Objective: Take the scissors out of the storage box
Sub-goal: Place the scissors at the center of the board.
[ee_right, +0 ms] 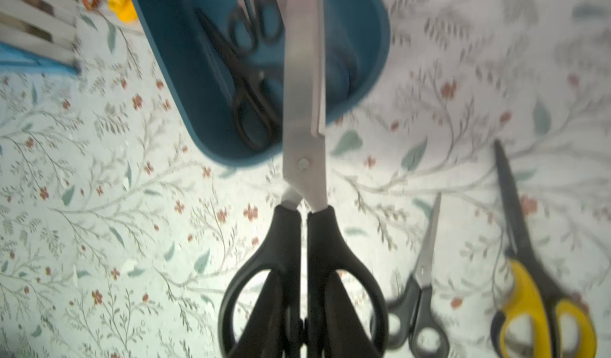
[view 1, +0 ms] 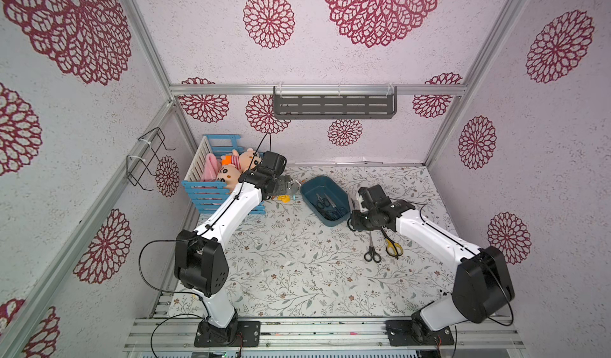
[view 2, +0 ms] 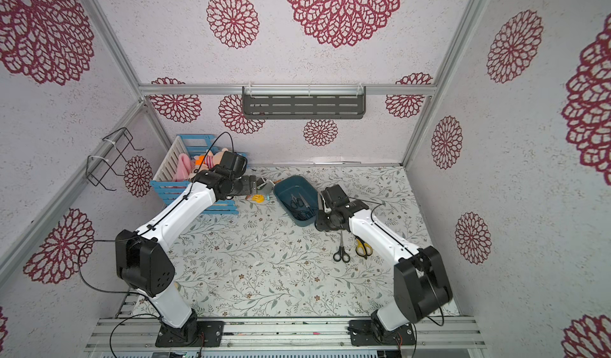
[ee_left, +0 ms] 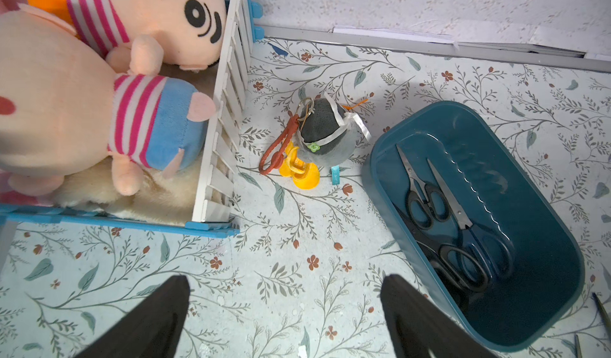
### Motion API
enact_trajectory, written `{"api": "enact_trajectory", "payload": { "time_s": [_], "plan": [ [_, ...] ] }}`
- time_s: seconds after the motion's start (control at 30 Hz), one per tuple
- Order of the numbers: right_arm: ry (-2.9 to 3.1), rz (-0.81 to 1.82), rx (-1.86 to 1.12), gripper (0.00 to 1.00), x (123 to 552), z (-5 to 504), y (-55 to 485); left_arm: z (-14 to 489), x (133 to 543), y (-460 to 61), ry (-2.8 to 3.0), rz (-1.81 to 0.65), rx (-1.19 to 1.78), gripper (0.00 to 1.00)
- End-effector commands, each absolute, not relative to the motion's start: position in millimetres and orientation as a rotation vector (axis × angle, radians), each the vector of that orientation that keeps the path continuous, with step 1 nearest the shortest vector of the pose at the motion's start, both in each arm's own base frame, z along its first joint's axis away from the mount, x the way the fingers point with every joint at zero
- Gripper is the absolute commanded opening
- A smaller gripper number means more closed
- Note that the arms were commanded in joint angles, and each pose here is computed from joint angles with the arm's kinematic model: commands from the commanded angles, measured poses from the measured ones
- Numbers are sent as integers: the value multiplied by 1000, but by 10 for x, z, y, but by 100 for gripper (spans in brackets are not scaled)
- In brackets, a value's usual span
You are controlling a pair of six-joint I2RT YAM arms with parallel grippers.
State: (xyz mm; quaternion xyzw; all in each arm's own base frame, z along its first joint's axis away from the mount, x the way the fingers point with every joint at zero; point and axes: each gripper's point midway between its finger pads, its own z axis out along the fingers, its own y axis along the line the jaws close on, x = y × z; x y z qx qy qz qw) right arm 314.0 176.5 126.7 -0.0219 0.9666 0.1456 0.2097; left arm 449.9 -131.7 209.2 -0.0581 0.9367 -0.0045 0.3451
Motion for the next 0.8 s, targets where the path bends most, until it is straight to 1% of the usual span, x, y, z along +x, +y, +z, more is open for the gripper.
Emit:
{"api": "enact_trajectory", "payload": {
  "time_s": [0.0,0.13,0.23,0.47,0.77],
  "plan": [
    [2627,515,82,5,2950,1338,1890,2198,4547,-1430,2398,-33,-152,97],
    [2657,581,84,5,2720,1089,2016,2237,4545,-1494,2395,-29,-137,97],
    [2681,582,65,6,2667,922,2108,2275,4545,-1537,2389,-39,-132,97],
    [2701,547,80,6,2682,643,2094,2320,4539,-1543,2387,-40,-125,97],
    [2719,453,73,10,2815,415,2087,2277,4497,-1506,2399,-10,-102,97]
  ]
}}
